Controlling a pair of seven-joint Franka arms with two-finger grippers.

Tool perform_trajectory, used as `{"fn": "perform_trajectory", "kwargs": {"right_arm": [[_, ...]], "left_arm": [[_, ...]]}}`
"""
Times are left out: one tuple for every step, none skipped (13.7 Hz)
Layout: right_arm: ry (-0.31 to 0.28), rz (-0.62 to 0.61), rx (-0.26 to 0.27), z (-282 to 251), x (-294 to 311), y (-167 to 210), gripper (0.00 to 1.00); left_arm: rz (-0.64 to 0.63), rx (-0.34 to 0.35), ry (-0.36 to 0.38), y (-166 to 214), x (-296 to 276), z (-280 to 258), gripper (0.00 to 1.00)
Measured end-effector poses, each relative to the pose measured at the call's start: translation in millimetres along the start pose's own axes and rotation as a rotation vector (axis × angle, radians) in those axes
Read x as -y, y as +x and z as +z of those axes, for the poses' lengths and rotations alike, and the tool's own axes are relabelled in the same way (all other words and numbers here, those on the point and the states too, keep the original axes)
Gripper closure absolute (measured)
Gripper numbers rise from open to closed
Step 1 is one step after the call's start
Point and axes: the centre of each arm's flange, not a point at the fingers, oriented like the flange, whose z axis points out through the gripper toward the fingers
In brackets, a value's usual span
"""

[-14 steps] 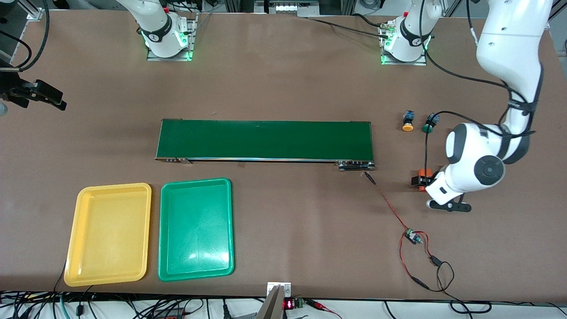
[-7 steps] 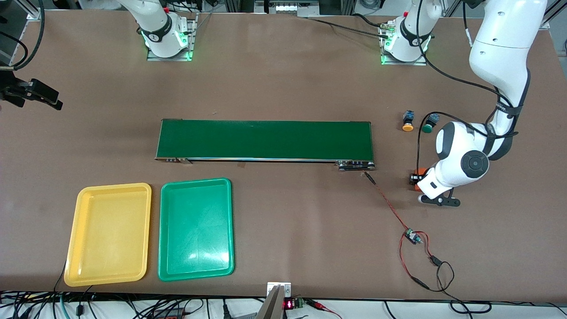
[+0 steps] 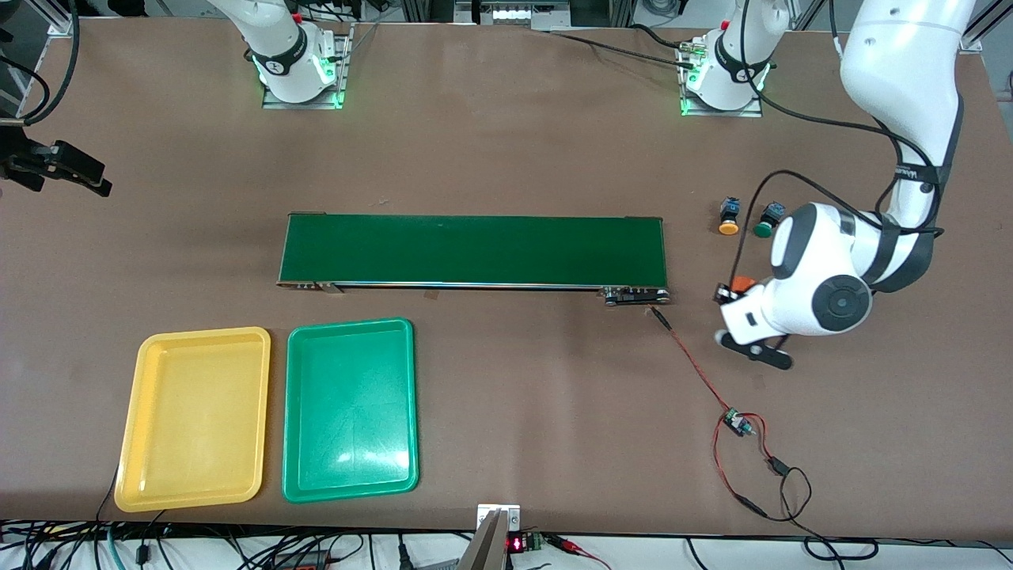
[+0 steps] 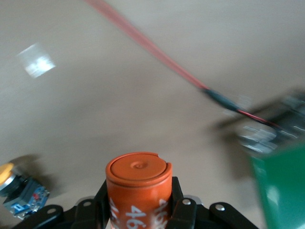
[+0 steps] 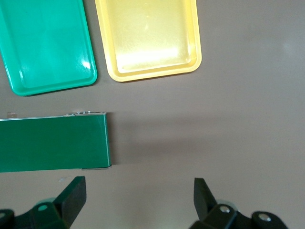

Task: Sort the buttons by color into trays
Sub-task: 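Grasp the orange cylinder with the left gripper and lift it, then lower the orange cylinder onto the conveyor belt and open the left gripper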

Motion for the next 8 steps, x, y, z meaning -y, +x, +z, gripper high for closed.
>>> {"fn": "perform_trajectory", "kwargs": {"right_arm": [[0.0,0.0,0.0,0.0,0.2,0.0,0.0],[0.0,-0.002,0.0,0.0,1.3,0.0,0.0],[0.0,-0.006,0.0,-0.1,3.1,0.1,0.0],[0.0,-0.008,0.0,-0.1,4.5,0.1,0.0],[0.0,-0.009,0.0,0.0,4.7,0.2,0.0],[0.0,-0.008,0.001,0.2,4.6,0.2,0.0],[0.0,-0.008,0.002,0.3,4.3,0.2,0.0],[0.0,-0.007,0.002,0.5,3.9,0.2,0.0]], "left_arm": [[0.077,0.002,-0.005,2.6,-17.5,-11.6,0.5],[0.161,0.006,-0.011,4.3,-34.3,-18.0,0.5],[0.251,0.01,-0.018,6.1,-52.6,-19.9,0.5],[0.341,0.016,-0.028,7.7,-73.2,-19.7,0.5],[0.426,0.027,-0.039,7.8,-93.2,-16.4,0.5],[0.502,0.041,-0.049,6.6,-110.7,-9.7,0.5],[0.562,0.058,-0.058,4.5,-124.9,-0.8,0.5],[0.607,0.072,-0.065,2.3,-138.0,8.0,0.5]]}}
